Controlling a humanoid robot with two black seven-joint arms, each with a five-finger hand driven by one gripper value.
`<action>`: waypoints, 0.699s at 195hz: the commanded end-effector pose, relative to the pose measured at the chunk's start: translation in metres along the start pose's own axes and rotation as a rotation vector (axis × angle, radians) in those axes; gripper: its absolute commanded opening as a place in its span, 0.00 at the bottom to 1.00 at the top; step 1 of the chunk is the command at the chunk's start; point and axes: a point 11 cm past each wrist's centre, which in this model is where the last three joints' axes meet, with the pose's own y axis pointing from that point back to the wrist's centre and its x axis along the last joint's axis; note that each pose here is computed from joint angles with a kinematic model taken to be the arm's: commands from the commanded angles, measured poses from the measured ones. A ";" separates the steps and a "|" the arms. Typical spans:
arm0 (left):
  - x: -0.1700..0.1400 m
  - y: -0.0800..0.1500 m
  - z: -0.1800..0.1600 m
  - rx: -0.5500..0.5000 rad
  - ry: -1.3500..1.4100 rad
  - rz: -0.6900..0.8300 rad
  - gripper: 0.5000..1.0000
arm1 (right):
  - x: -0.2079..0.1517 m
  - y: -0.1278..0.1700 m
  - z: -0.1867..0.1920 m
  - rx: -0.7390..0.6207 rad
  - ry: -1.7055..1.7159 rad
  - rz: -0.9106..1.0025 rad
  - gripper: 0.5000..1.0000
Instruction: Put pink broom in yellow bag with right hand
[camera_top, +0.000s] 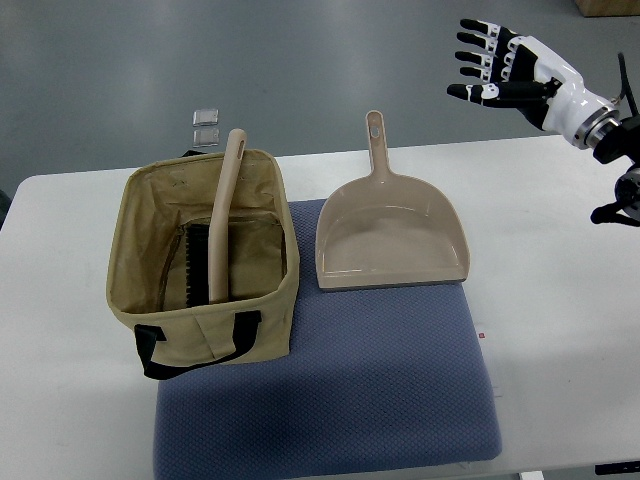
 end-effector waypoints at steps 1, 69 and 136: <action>0.000 0.000 0.000 0.000 0.000 0.000 1.00 | 0.013 0.010 0.022 -0.023 -0.120 0.053 0.83; 0.000 0.000 0.000 0.000 0.000 0.000 1.00 | 0.006 0.020 0.059 -0.004 -0.333 0.125 0.84; 0.000 0.000 0.000 0.000 0.000 0.000 1.00 | -0.015 0.026 0.091 -0.042 -0.407 0.121 0.85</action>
